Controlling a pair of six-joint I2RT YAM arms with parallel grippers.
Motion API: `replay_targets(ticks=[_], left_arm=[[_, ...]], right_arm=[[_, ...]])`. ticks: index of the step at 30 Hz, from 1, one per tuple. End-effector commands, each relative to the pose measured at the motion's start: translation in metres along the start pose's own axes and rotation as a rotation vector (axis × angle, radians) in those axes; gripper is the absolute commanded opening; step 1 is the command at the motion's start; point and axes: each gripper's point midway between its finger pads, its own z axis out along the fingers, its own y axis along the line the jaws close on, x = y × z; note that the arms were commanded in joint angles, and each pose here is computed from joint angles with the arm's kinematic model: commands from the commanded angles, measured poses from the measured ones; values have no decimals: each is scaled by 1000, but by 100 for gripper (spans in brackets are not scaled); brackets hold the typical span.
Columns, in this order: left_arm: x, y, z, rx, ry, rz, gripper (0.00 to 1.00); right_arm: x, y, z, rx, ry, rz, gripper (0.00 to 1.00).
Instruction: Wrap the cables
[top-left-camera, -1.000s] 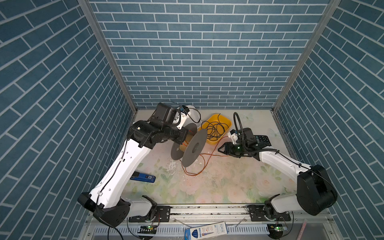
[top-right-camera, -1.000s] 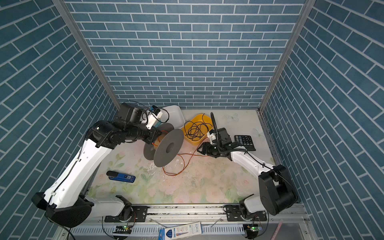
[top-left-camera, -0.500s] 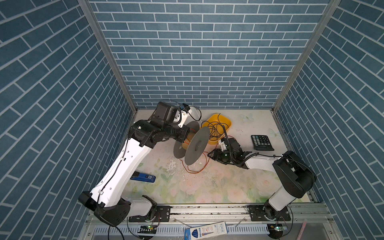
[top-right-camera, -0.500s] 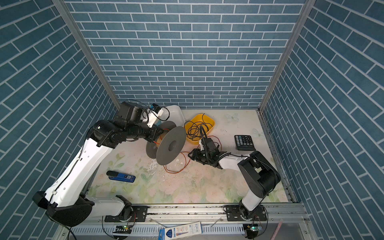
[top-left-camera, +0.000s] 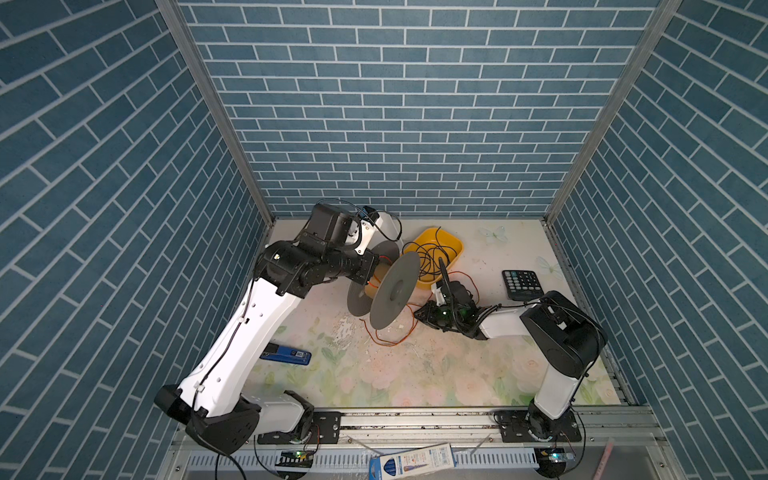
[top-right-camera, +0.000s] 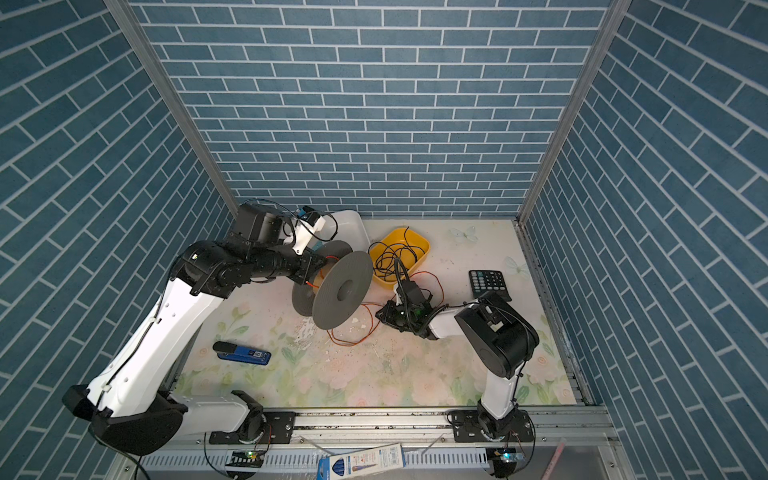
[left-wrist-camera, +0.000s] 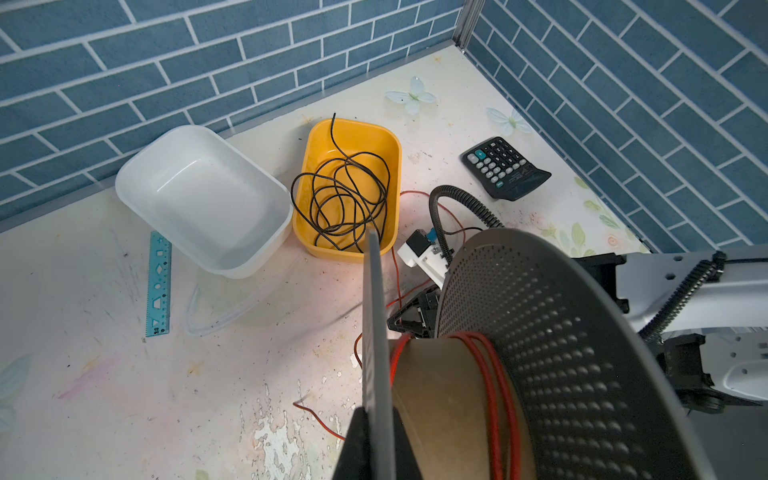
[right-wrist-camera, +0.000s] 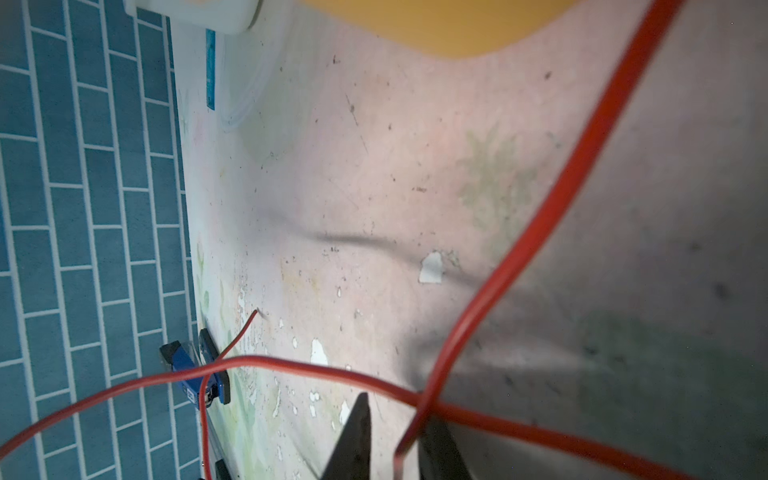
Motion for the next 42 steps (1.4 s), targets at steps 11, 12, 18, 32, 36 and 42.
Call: replay_targets(ticks=[11,12,18,32,36,42], left_arm=[[-14,15,-47,-136,-105,55,0],[-14,15,-48,-137,-109,53,0],[-10,18,-57,-161,-118,60,0],[-3,22,-55,-176,-115,38,0],[-3,22,-56,-175,-120,35,0],[-2,24,-63,-186,-134,31,0]], right_arm=[[-73,37,-130,32,-102,-168,0],[-83,37,-145,35,-115,-171,0],[-146,22,-221,97,-205,-159,0],[-282,-40,-320,-168,-523,219,0],[-291,-72,-327,-29,-562,259,0],[-302,-124,-342,109,-605,331,0]])
